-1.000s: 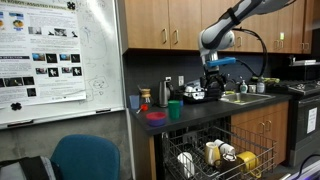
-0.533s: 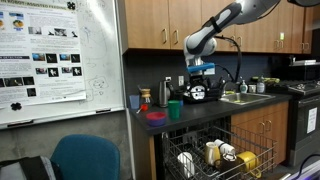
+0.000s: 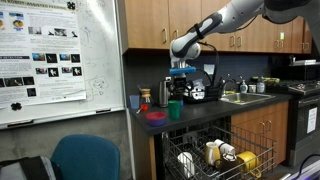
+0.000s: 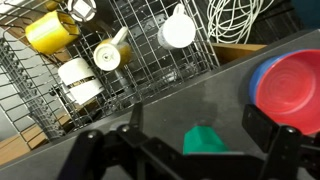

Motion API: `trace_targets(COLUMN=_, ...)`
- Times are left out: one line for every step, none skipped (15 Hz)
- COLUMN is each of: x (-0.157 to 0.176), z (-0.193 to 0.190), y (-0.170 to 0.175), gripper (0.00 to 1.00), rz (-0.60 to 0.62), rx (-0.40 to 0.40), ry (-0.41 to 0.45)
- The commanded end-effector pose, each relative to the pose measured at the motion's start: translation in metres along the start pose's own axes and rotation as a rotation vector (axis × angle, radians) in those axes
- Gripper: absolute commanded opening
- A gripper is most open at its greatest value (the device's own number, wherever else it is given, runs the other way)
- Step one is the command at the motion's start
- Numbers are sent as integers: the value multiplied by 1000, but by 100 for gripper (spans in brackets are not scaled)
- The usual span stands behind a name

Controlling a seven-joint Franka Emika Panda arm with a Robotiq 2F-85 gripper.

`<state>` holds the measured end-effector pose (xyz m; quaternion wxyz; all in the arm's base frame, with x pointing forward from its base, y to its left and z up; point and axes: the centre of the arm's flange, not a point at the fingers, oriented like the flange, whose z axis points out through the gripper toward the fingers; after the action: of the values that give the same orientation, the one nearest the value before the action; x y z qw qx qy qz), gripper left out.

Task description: Remove the red bowl from the blue bowl and put it on the right side of the counter.

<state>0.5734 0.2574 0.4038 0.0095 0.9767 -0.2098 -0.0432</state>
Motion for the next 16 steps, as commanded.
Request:
trace_targets(x=13, z=-5, y=-39, gripper=100, rz=20, rx=12, ry=-18)
trace_targets(x=14, z=-2, y=-46, gripper=100, rz=22, rx=12, ry=-27)
trace_targets(x=15, z=1, y=-55, gripper=100, rz=25, rx=12, ry=-38)
trace_targets(x=16, z=4, y=-63, gripper=100, rz=22, rx=14, ry=-50)
trace_targets(x=16, z=7, y=-71, gripper=100, rz=19, rx=14, ry=-59)
trace_targets(x=18, z=12, y=-81, gripper=100, rz=19, rx=12, ry=-63)
trace_targets(x=19, z=17, y=-91, gripper=100, rz=16, rx=14, ry=-65)
trace_targets(x=21, z=22, y=-100, gripper=100, rz=16, rx=14, ry=-68)
trace_targets(x=24, z=28, y=-108, gripper=100, rz=17, rx=15, ry=-72)
trace_targets(x=26, z=32, y=-115, gripper=100, rz=22, rx=11, ry=-73)
trace_targets(x=28, z=37, y=-121, gripper=100, rz=27, rx=11, ry=-77)
trace_targets(x=31, z=42, y=-126, gripper=100, rz=31, rx=8, ry=-80)
trace_targets(x=31, z=46, y=-129, gripper=100, rz=34, rx=5, ry=-84)
trace_targets(x=32, z=50, y=-131, gripper=100, rz=42, rx=3, ry=-88)
trace_targets(x=32, z=52, y=-130, gripper=100, rz=48, rx=2, ry=-93)
trace_targets(x=32, z=53, y=-126, gripper=100, rz=55, rx=3, ry=-102)
